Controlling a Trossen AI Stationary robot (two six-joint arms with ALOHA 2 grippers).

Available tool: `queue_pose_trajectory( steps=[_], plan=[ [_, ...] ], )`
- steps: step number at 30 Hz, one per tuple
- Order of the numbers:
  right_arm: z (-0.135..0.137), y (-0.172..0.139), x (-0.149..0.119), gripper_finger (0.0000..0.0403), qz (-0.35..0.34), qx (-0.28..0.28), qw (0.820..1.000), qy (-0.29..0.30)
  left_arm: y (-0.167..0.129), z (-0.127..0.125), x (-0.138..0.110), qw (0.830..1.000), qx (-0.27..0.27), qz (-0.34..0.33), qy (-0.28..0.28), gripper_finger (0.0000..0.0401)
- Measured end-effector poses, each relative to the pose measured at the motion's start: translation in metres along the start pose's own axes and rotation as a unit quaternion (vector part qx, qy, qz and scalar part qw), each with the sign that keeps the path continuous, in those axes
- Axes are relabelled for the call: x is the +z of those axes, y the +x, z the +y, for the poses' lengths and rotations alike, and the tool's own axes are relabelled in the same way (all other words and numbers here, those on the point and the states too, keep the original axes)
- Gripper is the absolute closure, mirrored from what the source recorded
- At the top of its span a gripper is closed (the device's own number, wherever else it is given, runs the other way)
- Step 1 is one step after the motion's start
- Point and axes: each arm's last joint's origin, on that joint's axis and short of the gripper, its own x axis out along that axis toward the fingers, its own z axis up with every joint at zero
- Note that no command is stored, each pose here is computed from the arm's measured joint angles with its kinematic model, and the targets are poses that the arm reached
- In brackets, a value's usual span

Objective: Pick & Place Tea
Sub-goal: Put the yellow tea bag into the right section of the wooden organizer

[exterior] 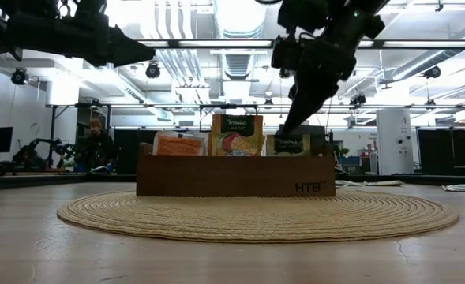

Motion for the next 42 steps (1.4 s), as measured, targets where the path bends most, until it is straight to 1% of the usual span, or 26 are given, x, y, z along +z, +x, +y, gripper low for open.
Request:
queue_pose_trajectory(
  steps=[4,9,11,20,25,34,42],
  plan=[
    [0.000,-0.012,-0.001,0.0228,-0.003,-0.002,1.000,0.014,0.000,0.000,-0.002,1.000,0.000,0.002,0.002,0.0211],
    [-0.004,-0.022,-0.012,0.0212,0.035,-0.048,0.998,0.027,0.000,0.000,-0.002,1.000,-0.001,0.003,0.005,0.0211],
    [-0.005,-0.025,-0.015,0.0207,0.040,-0.059,0.997,0.028,0.000,0.000,-0.002,1.000,-0.001,0.003,0.005,0.0211],
    [-0.014,-0.035,-0.020,0.0204,0.054,-0.068,0.996,0.037,0.000,0.000,-0.002,1.000,0.000,0.003,0.006,0.0211],
    [-0.024,-0.033,-0.026,0.0204,0.075,-0.077,0.994,0.035,0.000,0.000,-0.003,1.000,0.000,0.004,0.006,0.0211],
    [-0.044,-0.022,-0.049,0.0204,0.117,-0.087,0.989,0.010,0.000,0.000,-0.002,1.000,0.000,0.003,0.006,0.0211],
    [-0.052,-0.004,-0.073,0.0204,0.119,-0.070,0.988,-0.071,0.000,0.000,-0.002,1.000,0.000,0.002,0.005,0.0211]
  ],
)
